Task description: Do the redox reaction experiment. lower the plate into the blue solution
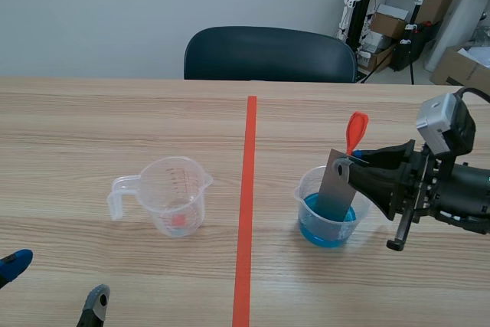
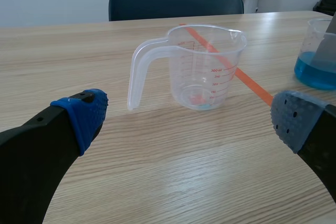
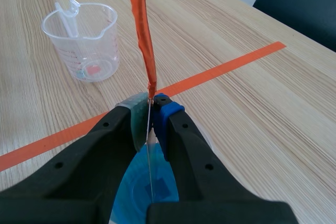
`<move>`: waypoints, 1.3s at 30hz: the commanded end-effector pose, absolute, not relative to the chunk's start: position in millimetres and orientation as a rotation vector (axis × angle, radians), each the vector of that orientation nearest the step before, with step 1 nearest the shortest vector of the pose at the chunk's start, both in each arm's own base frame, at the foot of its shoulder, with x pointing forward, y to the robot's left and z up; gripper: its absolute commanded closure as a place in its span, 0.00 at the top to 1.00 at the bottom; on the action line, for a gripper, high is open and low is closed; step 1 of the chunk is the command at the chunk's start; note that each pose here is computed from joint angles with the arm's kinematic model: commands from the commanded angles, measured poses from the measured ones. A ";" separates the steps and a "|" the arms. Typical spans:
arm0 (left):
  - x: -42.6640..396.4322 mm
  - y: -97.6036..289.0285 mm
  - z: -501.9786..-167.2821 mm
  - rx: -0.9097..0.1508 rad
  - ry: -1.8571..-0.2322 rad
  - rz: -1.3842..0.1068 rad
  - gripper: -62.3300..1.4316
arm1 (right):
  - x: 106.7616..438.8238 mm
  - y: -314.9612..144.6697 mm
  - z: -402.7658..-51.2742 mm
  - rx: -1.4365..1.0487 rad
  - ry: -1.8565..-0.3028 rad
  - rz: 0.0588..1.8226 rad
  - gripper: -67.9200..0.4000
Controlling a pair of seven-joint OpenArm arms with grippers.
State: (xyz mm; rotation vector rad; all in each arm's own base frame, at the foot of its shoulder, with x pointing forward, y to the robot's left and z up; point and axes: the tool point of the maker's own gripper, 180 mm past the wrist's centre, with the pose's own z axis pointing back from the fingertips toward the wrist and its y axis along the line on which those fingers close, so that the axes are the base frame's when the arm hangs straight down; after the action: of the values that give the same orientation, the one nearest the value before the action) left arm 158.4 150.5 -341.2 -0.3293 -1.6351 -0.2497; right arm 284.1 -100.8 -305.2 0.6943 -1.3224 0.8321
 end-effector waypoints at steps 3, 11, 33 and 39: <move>160.4 149.6 -333.8 -0.336 -1.664 -0.255 1.00 | 289.6 -105.5 -301.9 0.670 -1.328 0.841 0.02; 160.4 149.6 -333.8 -0.336 -1.664 -0.255 1.00 | 291.6 -106.9 -301.8 0.653 -1.337 0.841 0.02; 160.4 149.6 -333.8 -0.336 -1.663 -0.255 1.00 | 292.0 -107.2 -301.9 0.649 -1.339 0.841 0.02; 160.4 149.6 -333.8 -0.336 -1.663 -0.255 1.00 | 292.0 -107.2 -302.0 0.648 -1.339 0.841 0.02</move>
State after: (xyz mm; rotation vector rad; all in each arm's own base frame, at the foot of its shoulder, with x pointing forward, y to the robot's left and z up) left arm 158.4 150.5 -341.2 -0.3293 -1.6351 -0.2497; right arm 286.1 -102.2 -305.2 0.6755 -1.3321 0.8327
